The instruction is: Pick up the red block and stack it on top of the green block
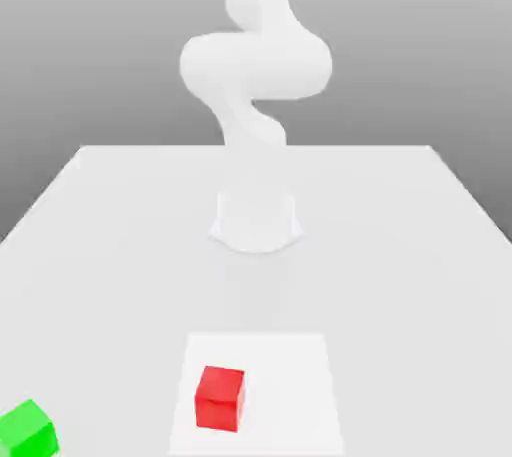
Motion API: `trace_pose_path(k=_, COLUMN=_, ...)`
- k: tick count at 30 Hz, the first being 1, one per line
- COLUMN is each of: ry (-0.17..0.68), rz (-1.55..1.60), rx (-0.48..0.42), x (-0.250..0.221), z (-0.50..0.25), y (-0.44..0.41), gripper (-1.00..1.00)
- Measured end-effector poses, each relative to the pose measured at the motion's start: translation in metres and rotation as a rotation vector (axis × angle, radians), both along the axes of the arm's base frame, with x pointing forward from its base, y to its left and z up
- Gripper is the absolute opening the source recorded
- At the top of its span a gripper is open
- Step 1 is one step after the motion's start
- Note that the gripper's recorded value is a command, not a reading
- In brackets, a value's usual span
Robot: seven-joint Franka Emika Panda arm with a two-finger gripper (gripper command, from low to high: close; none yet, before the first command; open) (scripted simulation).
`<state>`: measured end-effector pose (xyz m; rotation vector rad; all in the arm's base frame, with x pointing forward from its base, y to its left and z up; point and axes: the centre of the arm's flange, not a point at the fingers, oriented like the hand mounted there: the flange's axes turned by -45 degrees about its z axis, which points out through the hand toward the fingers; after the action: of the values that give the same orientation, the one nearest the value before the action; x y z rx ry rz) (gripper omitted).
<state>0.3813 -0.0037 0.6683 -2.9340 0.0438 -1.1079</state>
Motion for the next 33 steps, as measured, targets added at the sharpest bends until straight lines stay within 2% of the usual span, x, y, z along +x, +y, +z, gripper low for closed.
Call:
trace_pose_path(k=6, ry=0.19, rz=-0.034, rx=0.015, x=0.064, z=-0.115, y=-0.011, gripper=0.0)
trace_pose_path(k=12, ry=0.375, rz=-0.07, rx=0.03, x=0.093, z=-0.237, y=-0.022, gripper=0.0)
trace_pose_path(k=17, ry=0.529, rz=-0.101, rx=0.042, x=0.092, z=-0.339, y=-0.031, gripper=0.0)
trace_pose_path(k=22, ry=0.683, rz=-0.133, rx=0.055, x=0.07, z=-0.436, y=-0.038, gripper=0.0)
trace_pose_path(k=28, ry=0.72, rz=-0.138, rx=0.058, x=0.062, z=-0.515, y=-0.039, gripper=0.0)
trace_pose_path(k=29, ry=0.72, rz=-0.138, rx=0.058, x=0.062, z=-0.522, y=-0.039, gripper=-1.0)
trace_pose_path(k=33, ry=0.72, rz=-0.138, rx=0.058, x=0.062, z=-0.522, y=-0.039, gripper=-1.0)
